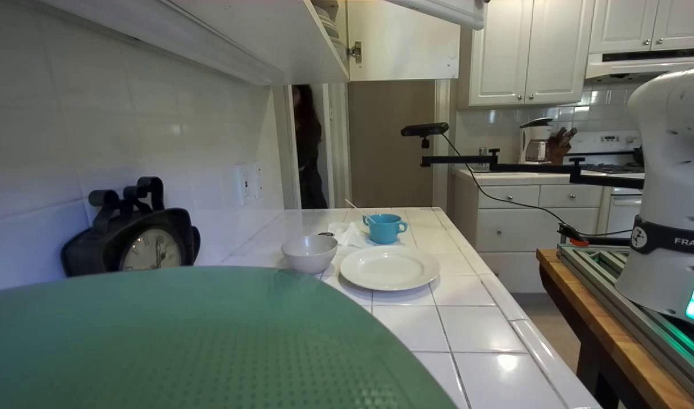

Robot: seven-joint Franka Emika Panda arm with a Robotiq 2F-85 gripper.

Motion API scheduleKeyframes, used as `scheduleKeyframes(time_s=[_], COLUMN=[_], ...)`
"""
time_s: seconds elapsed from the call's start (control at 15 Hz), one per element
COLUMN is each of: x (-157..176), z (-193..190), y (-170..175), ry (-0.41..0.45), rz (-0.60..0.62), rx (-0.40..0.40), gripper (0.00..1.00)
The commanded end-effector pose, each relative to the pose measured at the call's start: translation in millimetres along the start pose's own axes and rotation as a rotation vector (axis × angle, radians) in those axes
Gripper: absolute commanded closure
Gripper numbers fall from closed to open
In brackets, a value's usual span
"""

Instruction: Open the cabinet's left door completely

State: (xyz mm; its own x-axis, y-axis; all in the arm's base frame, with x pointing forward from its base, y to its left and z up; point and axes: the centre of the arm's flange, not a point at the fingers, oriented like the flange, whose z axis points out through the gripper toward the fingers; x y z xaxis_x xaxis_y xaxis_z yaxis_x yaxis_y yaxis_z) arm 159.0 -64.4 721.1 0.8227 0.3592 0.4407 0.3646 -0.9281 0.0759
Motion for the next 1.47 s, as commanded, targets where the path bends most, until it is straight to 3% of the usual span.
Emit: scheduleKeyframes(time_s=[0.0, 0.47, 0.73, 1.07, 1.4], x=[1, 33, 43, 39, 27], z=[16, 37, 45, 43, 26], y=[25, 65, 71, 73, 58], ry=[0.077, 0.257, 0.309, 0.330, 0.273], rz=[0.004, -0.069, -0.133, -0.184, -0.222], rx=[0.087, 0.205, 0.284, 0.396, 0.518], gripper=[0.00, 0.00, 0.00, 0.00, 0.00])
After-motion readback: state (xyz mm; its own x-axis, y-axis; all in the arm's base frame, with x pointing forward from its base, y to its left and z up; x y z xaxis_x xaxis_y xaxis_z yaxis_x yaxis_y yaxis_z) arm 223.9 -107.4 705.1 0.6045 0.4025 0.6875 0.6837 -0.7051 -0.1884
